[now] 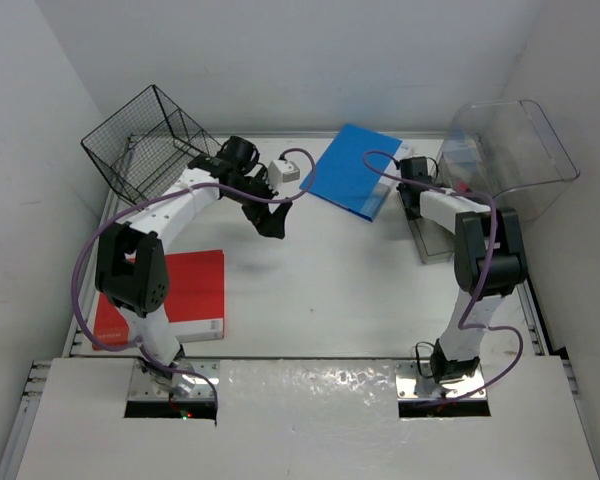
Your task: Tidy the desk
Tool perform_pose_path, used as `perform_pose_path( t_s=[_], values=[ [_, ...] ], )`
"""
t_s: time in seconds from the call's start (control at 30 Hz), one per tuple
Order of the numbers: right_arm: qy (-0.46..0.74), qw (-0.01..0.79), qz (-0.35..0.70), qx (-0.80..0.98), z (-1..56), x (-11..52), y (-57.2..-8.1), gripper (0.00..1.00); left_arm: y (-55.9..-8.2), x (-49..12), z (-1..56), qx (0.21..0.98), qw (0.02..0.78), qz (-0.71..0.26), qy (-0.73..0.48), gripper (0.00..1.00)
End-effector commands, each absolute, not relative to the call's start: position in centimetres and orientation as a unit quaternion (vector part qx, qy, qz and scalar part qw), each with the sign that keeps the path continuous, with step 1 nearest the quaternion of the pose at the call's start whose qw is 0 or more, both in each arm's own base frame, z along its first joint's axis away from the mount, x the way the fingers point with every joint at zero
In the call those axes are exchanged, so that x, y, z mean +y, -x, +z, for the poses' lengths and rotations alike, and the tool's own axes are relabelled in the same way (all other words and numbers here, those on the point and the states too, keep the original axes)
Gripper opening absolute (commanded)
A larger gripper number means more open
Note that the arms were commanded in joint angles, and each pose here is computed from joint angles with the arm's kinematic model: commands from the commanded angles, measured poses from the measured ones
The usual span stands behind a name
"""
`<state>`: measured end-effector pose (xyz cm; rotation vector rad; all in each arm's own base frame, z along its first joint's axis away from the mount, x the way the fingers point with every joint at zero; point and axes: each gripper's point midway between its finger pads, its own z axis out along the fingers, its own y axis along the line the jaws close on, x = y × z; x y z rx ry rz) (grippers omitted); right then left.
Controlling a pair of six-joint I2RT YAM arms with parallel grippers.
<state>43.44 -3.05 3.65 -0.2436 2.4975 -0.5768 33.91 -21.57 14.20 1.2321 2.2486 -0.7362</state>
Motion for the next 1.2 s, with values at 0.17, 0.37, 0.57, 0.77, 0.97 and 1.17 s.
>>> perform_pose_path(
  t_s=[0.17, 0.37, 0.57, 0.77, 0.97, 1.17],
  values=[
    [0.001, 0.42, -0.112, 0.901, 5.2, -2.4, -46.6, 0.0, -34.8, -21.3, 14.4, 0.818, 0.252, -0.261, -0.446, 0.99],
    [-0.022, 0.44, -0.068, 0.895, 3.8, -2.3, -46.0, 0.0, -35.0, -21.3, 14.5, 0.82, 0.254, -0.26, -0.443, 1.0],
    [-0.018, 0.432, -0.049, 0.901, 2.6, -1.7, -45.1, 0.07, -35.2, -21.4, 14.7, 0.82, 0.256, -0.262, -0.44, 1.0],
    [-0.027, 0.42, -0.049, 0.906, 2.5, -1.8, -44.7, 0.2, -35.3, -21.3, 14.8, 0.821, 0.257, -0.257, -0.44, 1.0],
    [-0.025, 0.403, -0.039, 0.914, 1.8, -1.5, -44.3, 0.24, -35.6, -21.4, 14.8, 0.822, 0.258, -0.256, -0.439, 1.0],
    [-0.04, 0.383, -0.046, 0.922, 1.2, -2.9, -43.5, 0.35, -35.6, -21.4, 14.8, 0.822, 0.259, -0.255, -0.44, 1.0]
  ],
)
